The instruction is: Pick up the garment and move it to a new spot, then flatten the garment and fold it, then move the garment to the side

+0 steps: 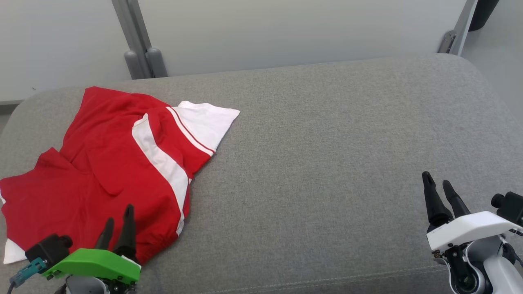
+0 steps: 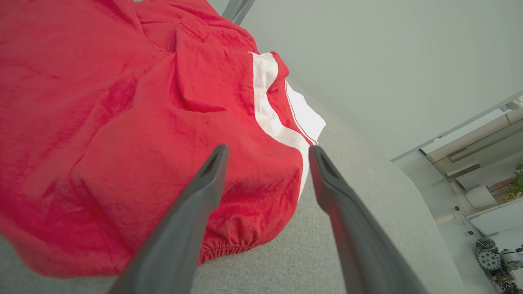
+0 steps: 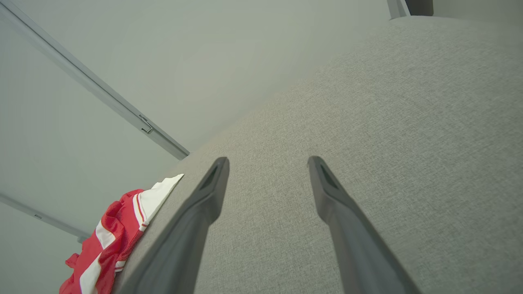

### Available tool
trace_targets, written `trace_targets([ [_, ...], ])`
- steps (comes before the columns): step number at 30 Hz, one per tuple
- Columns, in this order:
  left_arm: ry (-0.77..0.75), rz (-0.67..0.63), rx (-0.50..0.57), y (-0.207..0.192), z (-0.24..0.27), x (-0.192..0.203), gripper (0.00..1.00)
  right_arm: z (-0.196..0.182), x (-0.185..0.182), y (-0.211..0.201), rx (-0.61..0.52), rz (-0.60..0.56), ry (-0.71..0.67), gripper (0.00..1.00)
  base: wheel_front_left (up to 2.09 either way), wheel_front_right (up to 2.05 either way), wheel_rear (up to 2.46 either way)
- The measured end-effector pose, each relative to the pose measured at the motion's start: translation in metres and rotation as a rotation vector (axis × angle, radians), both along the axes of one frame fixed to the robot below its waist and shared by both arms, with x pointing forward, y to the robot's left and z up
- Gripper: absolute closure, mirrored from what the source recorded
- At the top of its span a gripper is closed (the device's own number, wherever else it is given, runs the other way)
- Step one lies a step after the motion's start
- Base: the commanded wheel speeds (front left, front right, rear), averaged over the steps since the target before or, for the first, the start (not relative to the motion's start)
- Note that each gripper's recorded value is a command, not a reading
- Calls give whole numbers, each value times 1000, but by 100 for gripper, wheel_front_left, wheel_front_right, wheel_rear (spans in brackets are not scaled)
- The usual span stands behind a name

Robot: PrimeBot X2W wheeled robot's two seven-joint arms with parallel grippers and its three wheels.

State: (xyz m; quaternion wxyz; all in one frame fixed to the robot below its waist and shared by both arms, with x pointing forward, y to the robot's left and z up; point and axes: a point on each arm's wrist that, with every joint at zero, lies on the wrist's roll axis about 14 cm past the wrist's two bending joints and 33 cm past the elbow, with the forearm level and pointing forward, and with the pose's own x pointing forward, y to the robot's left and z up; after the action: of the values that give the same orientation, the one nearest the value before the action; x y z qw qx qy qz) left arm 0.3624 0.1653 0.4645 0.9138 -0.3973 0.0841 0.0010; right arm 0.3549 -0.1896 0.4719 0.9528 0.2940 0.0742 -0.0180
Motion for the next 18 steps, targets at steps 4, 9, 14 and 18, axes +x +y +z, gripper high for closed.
trace_targets([
  [4,-24,-29,79,-4,4,0,0,1,-1,1,-67,12,-13,0,0,0,0],
  [9,-67,-65,162,-12,12,0,0,4,-2,3,-139,25,-29,0,0,0,0],
  [14,-106,-90,227,-19,19,0,0,3,-7,3,-217,32,-36,0,0,0,0],
  [18,-140,-104,285,-22,25,1,0,5,-10,6,-279,47,-53,0,0,0,0],
])
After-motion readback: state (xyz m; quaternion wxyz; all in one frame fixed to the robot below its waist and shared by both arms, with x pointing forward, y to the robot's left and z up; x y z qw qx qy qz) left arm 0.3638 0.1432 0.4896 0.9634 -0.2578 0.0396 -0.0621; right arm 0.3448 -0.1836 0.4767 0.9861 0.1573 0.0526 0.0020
